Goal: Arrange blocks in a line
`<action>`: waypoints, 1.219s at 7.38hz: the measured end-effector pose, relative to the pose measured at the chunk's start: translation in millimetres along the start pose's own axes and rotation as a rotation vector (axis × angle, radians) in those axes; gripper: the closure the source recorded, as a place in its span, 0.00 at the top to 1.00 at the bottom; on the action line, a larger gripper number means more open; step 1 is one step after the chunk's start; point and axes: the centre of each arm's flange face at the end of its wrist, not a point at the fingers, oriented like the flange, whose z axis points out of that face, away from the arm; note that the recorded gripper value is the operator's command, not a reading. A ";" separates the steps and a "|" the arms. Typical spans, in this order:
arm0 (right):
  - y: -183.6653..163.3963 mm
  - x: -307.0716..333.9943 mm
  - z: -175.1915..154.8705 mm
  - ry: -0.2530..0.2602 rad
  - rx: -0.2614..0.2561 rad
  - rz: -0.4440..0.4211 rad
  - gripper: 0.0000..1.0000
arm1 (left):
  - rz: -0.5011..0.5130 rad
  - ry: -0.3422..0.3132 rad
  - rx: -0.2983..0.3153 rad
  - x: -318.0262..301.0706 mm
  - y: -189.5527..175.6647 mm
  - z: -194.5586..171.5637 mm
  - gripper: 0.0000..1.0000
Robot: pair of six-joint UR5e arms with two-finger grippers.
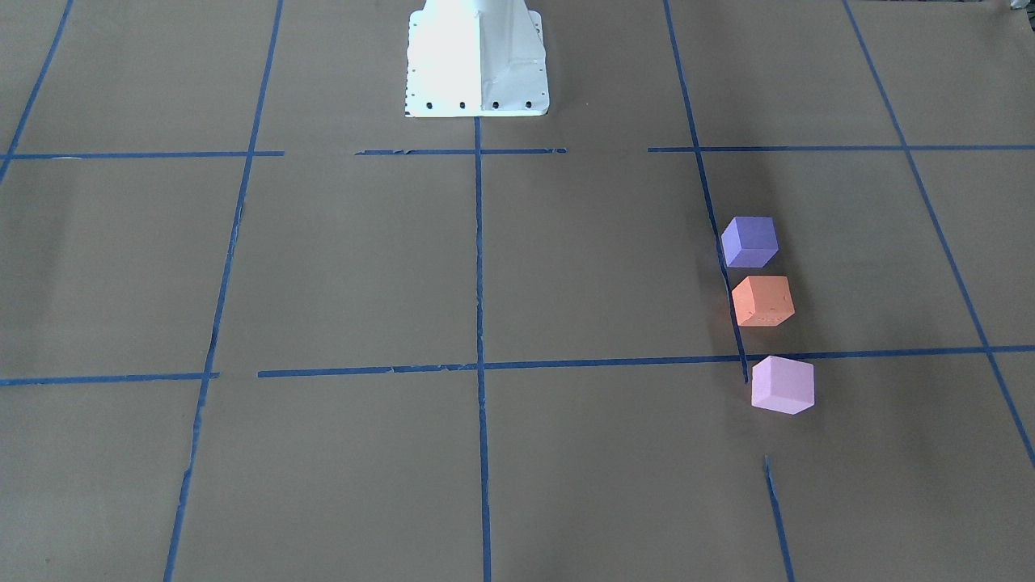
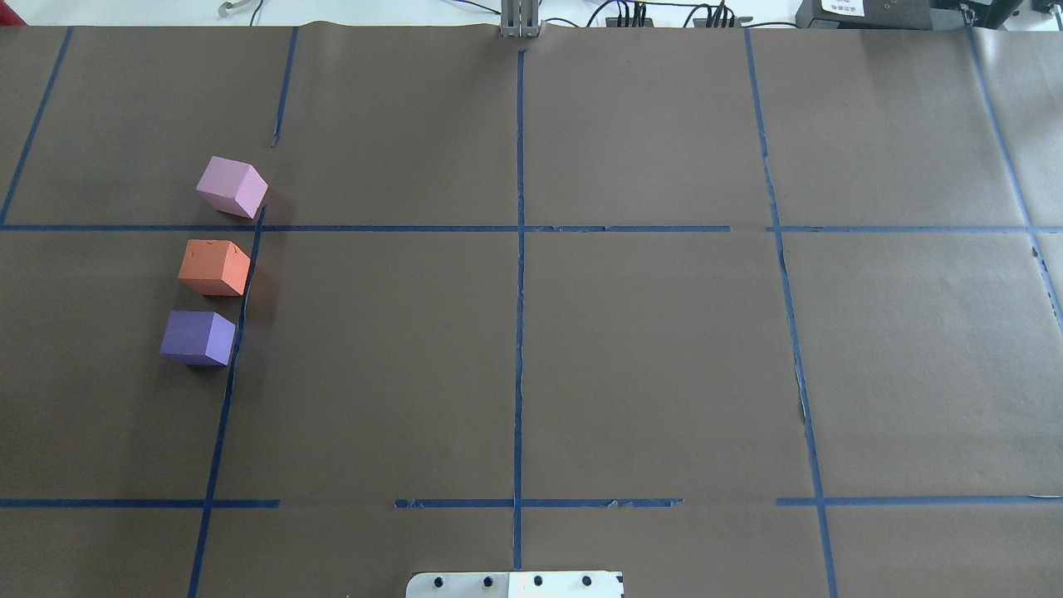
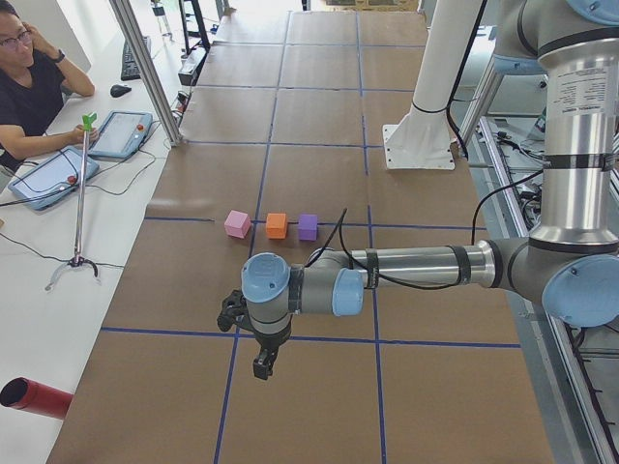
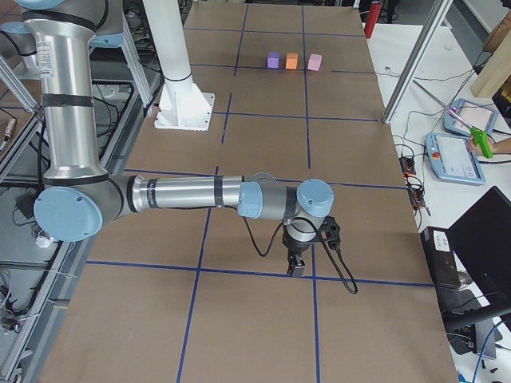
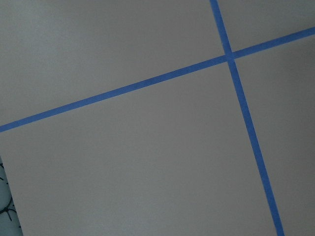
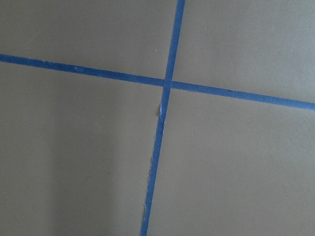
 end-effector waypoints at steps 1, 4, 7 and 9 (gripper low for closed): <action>-0.2 -0.1 -0.1 0.000 0.000 0.000 1.00 | 0.004 0.017 0.011 4.4 -2.1 -3.4 1.00; -0.1 -0.1 -0.1 0.000 0.000 0.000 1.00 | -0.001 0.066 0.020 14.9 -5.9 -10.8 1.00; -0.2 -0.1 -0.2 0.000 0.000 0.000 1.00 | -0.038 0.093 0.016 23.0 -8.3 -17.4 1.00; -0.1 -0.1 -0.1 0.000 0.000 0.000 1.00 | -0.077 0.093 0.016 31.2 -11.0 -27.8 1.00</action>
